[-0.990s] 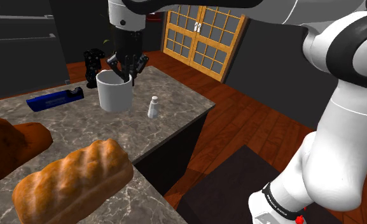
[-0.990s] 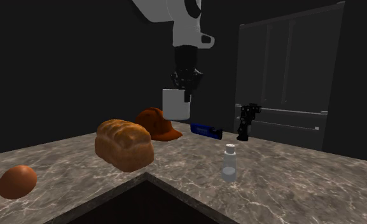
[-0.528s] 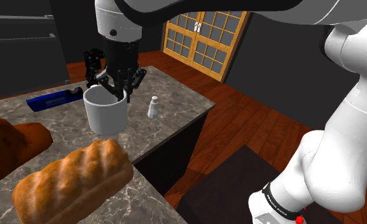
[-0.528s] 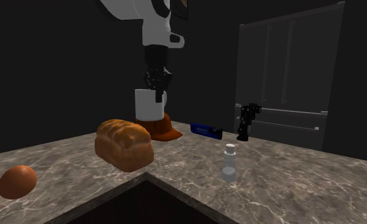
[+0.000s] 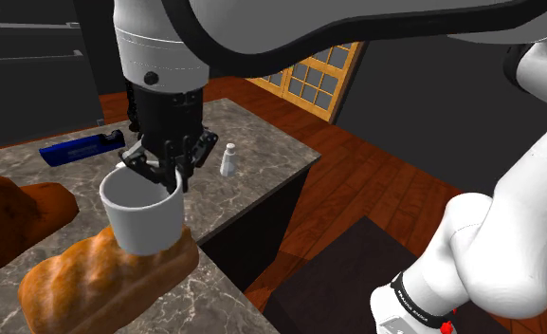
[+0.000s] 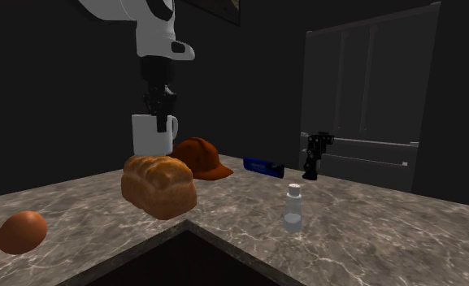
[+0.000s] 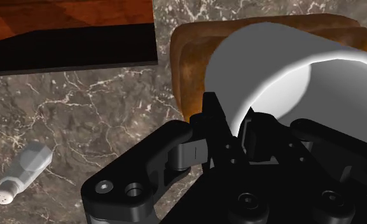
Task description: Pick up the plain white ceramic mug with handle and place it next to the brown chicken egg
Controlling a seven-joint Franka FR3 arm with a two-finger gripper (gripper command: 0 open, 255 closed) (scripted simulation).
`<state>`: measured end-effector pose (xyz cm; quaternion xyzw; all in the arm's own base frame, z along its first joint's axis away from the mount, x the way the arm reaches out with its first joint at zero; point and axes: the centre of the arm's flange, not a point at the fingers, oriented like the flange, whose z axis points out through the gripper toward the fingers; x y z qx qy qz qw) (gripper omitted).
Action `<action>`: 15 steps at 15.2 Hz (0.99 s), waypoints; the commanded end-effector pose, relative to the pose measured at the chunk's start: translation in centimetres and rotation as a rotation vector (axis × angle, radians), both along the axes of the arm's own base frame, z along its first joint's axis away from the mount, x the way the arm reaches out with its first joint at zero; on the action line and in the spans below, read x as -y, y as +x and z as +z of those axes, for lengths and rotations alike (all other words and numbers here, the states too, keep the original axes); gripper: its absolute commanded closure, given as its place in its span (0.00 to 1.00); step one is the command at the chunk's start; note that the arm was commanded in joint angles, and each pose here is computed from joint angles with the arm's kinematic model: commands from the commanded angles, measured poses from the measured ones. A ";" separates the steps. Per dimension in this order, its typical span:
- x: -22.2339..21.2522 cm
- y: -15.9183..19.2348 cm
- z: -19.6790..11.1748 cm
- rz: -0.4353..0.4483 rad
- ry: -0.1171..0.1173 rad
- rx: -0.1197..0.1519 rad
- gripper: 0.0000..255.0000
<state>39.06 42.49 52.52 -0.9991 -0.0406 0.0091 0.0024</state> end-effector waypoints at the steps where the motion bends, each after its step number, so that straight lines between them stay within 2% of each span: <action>1: -1.8 -2.1 0.2 -0.001 0.000 0.000 1.00; 15: -12.0 -17.5 0.3 -0.001 0.000 0.000 1.00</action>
